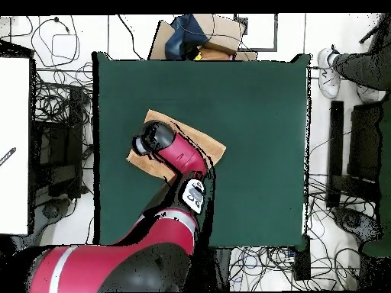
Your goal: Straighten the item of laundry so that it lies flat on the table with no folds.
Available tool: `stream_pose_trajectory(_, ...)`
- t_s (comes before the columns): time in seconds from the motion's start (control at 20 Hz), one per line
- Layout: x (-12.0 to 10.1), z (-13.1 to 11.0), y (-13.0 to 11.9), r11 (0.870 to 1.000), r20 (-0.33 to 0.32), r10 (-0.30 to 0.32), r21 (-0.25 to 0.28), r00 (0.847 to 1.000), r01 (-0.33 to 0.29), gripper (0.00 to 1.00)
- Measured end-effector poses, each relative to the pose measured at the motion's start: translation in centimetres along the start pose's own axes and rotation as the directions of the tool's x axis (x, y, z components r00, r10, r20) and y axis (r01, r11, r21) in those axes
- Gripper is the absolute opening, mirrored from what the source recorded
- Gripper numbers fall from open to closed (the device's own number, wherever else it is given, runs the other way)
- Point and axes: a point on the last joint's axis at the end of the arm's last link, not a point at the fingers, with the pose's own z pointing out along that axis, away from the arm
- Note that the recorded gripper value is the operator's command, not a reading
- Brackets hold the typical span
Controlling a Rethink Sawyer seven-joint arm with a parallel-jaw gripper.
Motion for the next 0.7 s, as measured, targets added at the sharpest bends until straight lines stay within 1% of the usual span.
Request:
stream_pose_trajectory(0.4,0.7,-1.2,0.2,1.0,0.004,-0.009,-0.01,1.0,0.009,0.0)
stream_pose_trajectory(0.7,1.0,-1.7,-0.3,1.0,0.001,-0.005,-0.007,1.0,0.005,0.0)
